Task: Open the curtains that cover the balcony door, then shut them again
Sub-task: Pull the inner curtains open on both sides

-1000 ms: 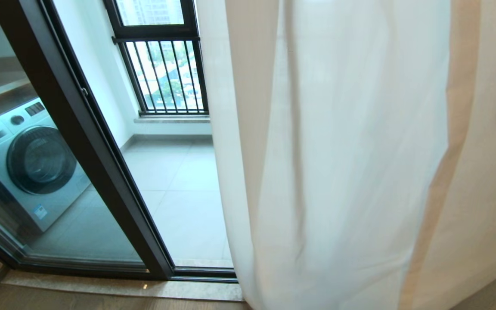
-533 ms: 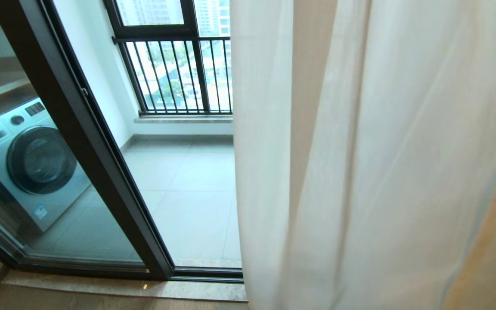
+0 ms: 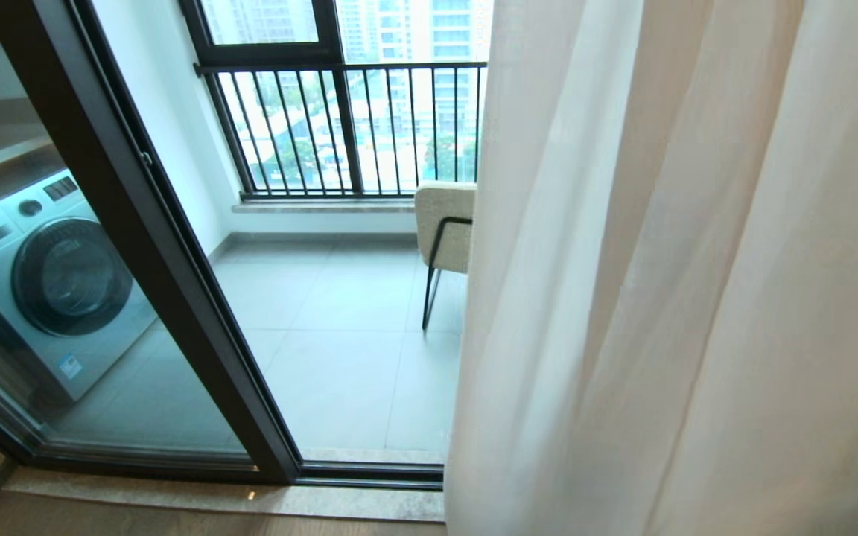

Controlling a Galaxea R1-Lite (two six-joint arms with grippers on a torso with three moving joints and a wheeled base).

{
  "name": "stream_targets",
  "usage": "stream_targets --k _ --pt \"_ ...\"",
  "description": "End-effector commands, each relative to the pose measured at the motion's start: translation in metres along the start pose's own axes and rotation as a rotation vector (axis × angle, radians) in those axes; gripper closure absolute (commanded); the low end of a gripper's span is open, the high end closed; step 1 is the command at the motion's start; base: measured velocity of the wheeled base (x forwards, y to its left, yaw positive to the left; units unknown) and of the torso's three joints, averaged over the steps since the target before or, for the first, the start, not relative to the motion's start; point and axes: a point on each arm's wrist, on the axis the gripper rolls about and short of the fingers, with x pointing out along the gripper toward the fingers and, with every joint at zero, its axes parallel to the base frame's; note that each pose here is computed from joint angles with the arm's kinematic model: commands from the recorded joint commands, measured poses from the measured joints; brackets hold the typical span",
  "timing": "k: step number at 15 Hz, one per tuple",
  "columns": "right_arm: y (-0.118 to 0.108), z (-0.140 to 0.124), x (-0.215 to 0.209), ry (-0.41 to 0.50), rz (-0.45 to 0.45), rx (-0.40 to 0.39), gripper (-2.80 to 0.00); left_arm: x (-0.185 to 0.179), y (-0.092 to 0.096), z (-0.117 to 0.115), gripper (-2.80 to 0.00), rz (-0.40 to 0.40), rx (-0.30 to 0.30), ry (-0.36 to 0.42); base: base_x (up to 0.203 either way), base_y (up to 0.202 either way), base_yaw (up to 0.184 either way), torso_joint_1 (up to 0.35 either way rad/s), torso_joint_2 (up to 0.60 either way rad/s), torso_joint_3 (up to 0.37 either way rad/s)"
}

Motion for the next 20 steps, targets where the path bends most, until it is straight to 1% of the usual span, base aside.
stream_targets --k 1,7,12,14,20 --pt "-0.022 -0.012 0.014 0.006 -0.051 -0.009 0.00 0.000 0.000 0.000 0.00 -0.001 0.000 0.000 0.000 0.000 0.000 0.000 0.00 0.000" --pt "-0.053 -0.013 0.038 -0.041 -0.108 -0.012 0.00 0.000 0.000 0.000 0.00 0.000 0.000 0.000 0.000 0.000 0.000 0.000 0.00 0.000" --pt "-0.090 -0.013 0.056 -0.079 -0.172 -0.038 0.00 0.000 0.000 0.000 0.00 -0.001 0.000 0.000 0.000 0.000 0.000 0.000 0.00 0.000" --pt "-0.102 -0.011 0.060 -0.080 -0.177 -0.051 0.00 0.000 0.000 0.000 0.00 0.000 0.000 0.000 0.000 0.000 0.000 0.000 0.00 0.000" --pt "-0.129 -0.015 0.061 -0.086 -0.221 -0.075 0.00 0.000 0.000 0.000 0.00 0.000 0.000 0.000 0.000 0.000 0.000 0.000 0.00 0.000"
